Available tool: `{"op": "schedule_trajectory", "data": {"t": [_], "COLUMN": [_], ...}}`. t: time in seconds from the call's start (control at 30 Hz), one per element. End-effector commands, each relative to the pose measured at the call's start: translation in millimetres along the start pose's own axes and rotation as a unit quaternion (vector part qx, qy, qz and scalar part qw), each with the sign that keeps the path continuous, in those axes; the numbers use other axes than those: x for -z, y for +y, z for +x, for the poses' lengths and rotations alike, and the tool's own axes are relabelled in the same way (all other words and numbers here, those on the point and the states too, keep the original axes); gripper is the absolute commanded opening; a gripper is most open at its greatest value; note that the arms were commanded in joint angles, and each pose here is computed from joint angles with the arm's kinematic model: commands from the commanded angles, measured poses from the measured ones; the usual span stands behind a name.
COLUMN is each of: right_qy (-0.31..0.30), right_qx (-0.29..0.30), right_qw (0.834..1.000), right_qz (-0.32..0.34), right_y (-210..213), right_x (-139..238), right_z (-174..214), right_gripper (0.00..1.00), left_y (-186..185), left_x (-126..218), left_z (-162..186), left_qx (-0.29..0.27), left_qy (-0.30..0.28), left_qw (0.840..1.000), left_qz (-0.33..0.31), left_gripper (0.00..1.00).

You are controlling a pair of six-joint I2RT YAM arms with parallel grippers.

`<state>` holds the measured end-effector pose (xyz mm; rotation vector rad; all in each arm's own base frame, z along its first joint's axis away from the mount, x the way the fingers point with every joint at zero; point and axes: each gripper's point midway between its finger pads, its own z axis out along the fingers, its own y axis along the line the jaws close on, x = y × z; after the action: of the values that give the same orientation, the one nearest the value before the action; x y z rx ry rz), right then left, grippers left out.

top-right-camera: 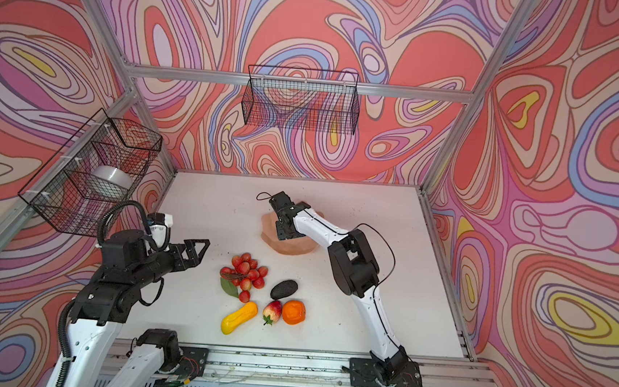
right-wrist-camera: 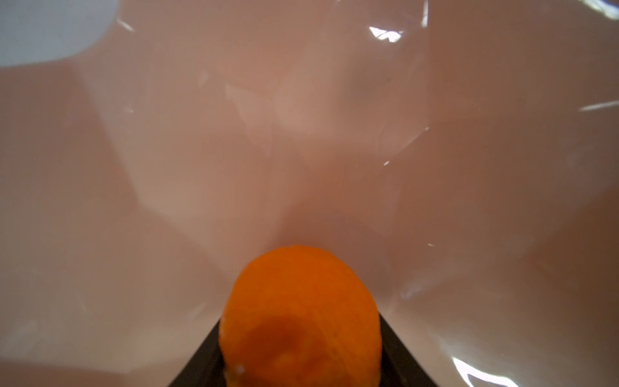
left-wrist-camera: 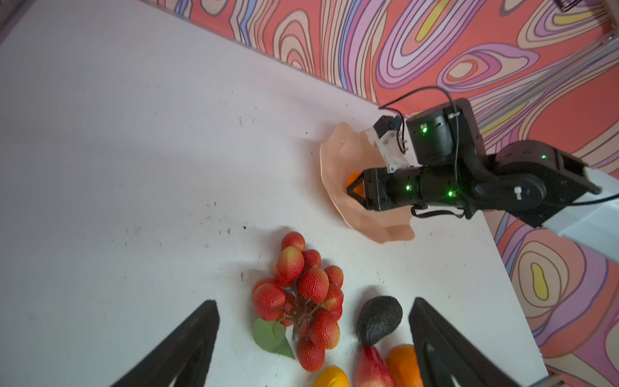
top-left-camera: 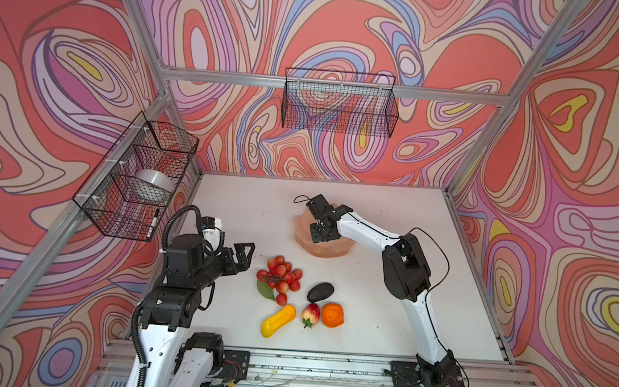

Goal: Place and organize the fake fruits in the fruit bowl
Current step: 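Release the tangerine into the peach bowl while the left gripper reaches out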

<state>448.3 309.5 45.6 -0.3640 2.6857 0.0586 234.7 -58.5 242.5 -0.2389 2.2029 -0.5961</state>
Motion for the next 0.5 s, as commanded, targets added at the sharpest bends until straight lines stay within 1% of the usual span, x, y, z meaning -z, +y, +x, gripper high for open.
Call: {"op": "schedule_trajectory", "data": {"t": [0.0, 0.1, 0.27, 0.37, 0.47], "right_qy": [0.013, 0.021, 0.028, 0.004, -0.058], "right_qx": [0.006, -0.004, -0.012, -0.025, -0.045], "right_qw": [1.000, 1.000, 0.999, 0.999, 0.996], "right_qz": [-0.010, -0.017, -0.032, -0.048, -0.051], "right_y": [-1, -2, -2, -4, -15], "right_x": [-7, -12, -14, 6, 51], "right_z": [1, 3, 3, -13, -40], "right_gripper": [0.50, 0.63, 0.72, 0.76, 0.80], "left_y": [1, 0, 2, -1, -6], "left_x": [-1, -6, -13, -19, -25], "left_z": [28, 37, 55, 70, 90], "left_qx": [0.029, 0.044, 0.045, 0.026, 0.000], "left_qy": [0.083, 0.112, 0.157, 0.188, 0.227], "left_qw": [0.996, 0.993, 0.986, 0.981, 0.973], "left_qz": [-0.002, 0.000, -0.021, -0.036, -0.049], "left_gripper": [0.88, 0.87, 0.86, 0.85, 0.84]}}
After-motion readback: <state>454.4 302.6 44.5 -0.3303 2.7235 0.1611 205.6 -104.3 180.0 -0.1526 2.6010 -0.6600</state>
